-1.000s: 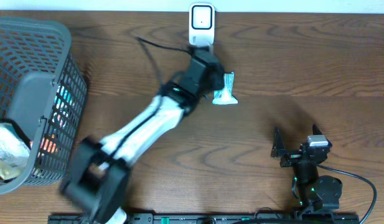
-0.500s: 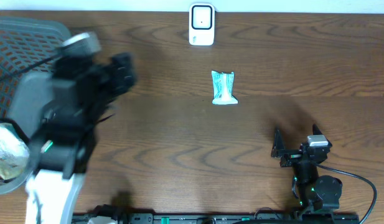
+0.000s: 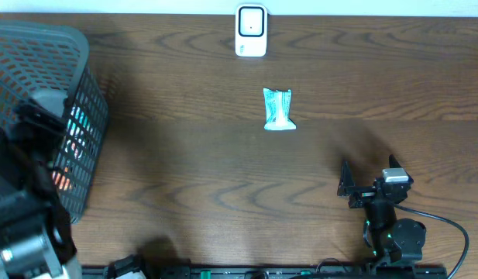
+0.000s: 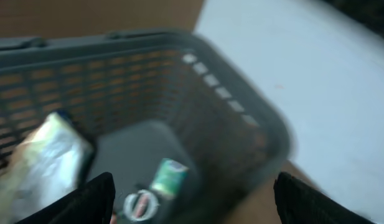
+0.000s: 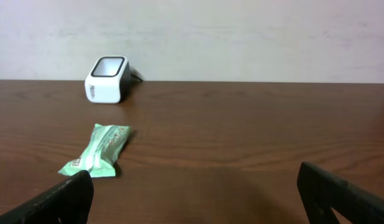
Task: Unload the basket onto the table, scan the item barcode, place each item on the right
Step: 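Return the left gripper into the grey basket, then grasp the white-and-orange snack bag in the basket with the left gripper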
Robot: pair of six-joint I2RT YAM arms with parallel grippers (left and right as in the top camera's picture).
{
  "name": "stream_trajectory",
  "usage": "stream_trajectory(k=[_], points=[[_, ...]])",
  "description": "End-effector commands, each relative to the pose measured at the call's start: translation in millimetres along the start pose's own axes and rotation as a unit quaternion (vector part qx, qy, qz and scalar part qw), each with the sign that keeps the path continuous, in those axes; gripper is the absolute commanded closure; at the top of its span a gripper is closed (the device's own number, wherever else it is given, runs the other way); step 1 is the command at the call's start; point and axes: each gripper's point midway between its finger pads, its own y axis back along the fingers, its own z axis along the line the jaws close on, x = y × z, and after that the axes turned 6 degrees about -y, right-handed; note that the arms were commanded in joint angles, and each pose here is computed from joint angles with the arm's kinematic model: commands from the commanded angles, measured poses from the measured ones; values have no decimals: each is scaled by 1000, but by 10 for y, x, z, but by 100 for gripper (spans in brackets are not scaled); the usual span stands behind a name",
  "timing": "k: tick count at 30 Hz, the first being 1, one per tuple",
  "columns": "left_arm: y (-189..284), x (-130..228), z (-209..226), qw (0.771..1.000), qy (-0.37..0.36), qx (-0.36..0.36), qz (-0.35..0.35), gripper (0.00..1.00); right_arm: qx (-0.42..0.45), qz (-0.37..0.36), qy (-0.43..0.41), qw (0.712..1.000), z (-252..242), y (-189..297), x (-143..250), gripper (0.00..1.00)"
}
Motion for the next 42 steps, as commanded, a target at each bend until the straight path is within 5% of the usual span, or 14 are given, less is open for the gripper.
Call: stream_trajectory(k=[1, 8, 16, 29, 42], points=[[-213, -114, 127, 999, -8, -28, 18, 19, 6, -1, -5, 1000, -26, 3, -2, 1], [-866, 1, 339, 988, 0, -53, 145, 18, 6, -1, -5, 1000, -26, 3, 0, 1], [-1026, 316, 1452, 929, -28, -292, 223, 2, 6, -1, -5, 1000, -26, 3, -2, 1], [-1327, 901, 1739, 894, -87, -296, 324, 3, 6, -1, -5, 1000, -26, 3, 0, 1], [-1412, 1385, 2175, 858, -60, -328, 392, 4, 6, -1, -5, 1000, -26, 3, 0, 1]])
